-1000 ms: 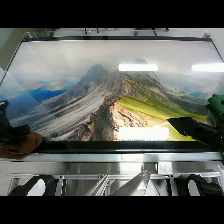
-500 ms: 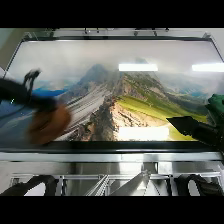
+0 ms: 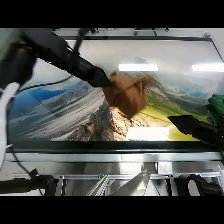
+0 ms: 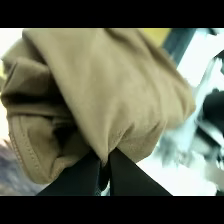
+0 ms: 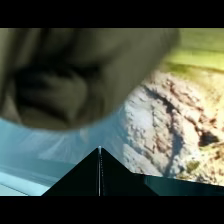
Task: Fold the shirts.
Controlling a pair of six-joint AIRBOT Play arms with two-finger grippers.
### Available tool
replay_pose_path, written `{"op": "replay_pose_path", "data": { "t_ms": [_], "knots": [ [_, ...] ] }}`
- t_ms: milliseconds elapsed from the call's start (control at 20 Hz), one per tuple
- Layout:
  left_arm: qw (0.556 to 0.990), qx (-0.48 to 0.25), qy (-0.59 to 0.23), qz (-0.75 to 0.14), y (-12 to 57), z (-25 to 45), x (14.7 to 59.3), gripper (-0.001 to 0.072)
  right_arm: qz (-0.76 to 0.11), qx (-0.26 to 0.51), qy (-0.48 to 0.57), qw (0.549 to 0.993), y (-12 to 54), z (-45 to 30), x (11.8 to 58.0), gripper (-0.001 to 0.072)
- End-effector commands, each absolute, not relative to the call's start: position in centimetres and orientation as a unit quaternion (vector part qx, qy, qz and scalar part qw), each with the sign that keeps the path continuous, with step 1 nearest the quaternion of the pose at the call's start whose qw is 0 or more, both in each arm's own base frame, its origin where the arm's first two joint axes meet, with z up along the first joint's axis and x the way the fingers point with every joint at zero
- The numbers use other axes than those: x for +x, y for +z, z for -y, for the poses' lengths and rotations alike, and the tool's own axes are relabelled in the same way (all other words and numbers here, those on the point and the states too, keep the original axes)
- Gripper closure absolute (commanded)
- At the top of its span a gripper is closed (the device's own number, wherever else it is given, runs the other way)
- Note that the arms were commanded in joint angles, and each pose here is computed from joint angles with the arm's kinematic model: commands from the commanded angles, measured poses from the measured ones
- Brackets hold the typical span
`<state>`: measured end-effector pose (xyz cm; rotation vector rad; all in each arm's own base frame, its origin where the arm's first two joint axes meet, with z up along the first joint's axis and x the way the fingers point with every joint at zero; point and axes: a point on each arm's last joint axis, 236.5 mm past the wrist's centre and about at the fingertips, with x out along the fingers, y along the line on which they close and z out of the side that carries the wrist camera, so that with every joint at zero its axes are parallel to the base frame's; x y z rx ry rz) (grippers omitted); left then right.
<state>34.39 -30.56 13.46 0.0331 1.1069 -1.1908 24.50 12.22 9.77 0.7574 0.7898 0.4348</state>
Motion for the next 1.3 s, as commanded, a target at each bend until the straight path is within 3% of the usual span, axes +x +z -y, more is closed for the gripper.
{"op": "replay_pose_path", "data": {
  "t_ms": [0, 100, 150, 200, 250, 300, 400, 500, 900, 1100, 1150, 1250],
  "knots": [
    [0.617, 0.012, -0.531, -0.580, 6.5, 30.8, 32.8, 0.0614, -0.372, 0.357, 0.205, 0.832, 9.8, -12.2, 24.5, 0.0691],
    [0.585, -0.015, -0.508, -0.632, 2.7, 30.1, 31.8, 0.0016, -0.373, 0.358, 0.205, 0.831, 9.7, -12.2, 24.5, 0.0690],
    [0.573, -0.028, -0.498, -0.650, 1.6, 29.6, 31.3, -0.0013, -0.373, 0.358, 0.204, 0.832, 9.7, -12.2, 24.6, 0.0689],
    [0.565, -0.035, -0.492, -0.662, 0.9, 28.8, 31.0, -0.0013, -0.371, 0.359, 0.201, 0.832, 9.7, -12.1, 24.8, 0.0655],
    [0.555, -0.044, -0.487, -0.673, 0.8, 27.9, 30.7, -0.0013, -0.373, 0.361, 0.199, 0.831, 9.5, -12.0, 24.9, 0.0445],
    [0.545, -0.053, -0.481, -0.685, 0.7, 26.8, 30.2, -0.0013, -0.375, 0.366, 0.193, 0.830, 9.2, -11.8, 25.3, 0.0177],
    [0.534, -0.075, -0.462, -0.704, 0.5, 24.5, 28.8, -0.0013, -0.403, 0.380, 0.181, 0.813, 7.5, -11.6, 26.1, 0.0224],
    [0.532, -0.106, -0.434, -0.719, -0.2, 22.0, 26.9, -0.0013, -0.448, 0.390, 0.177, 0.785, 4.4, -11.6, 27.0, 0.0224],
    [0.613, -0.222, -0.301, -0.696, -6.4, 17.9, 23.9, -0.0012, -0.503, 0.474, 0.222, 0.688, -6.6, -14.6, 32.4, 0.0232],
    [0.655, -0.206, -0.289, -0.667, -8.2, 20.2, 25.0, -0.0009, -0.557, 0.458, 0.240, 0.650, -10.6, -19.3, 33.0, 0.0234],
    [0.672, -0.201, -0.288, -0.652, -8.1, 20.9, 26.0, 0.0003, -0.557, 0.456, 0.244, 0.650, -10.8, -20.5, 33.7, 0.0319],
    [0.710, -0.189, -0.280, -0.618, -7.8, 22.0, 28.3, 0.0005, -0.551, 0.445, 0.252, 0.660, -10.4, -22.3, 35.1, 0.0351]
  ]
}}
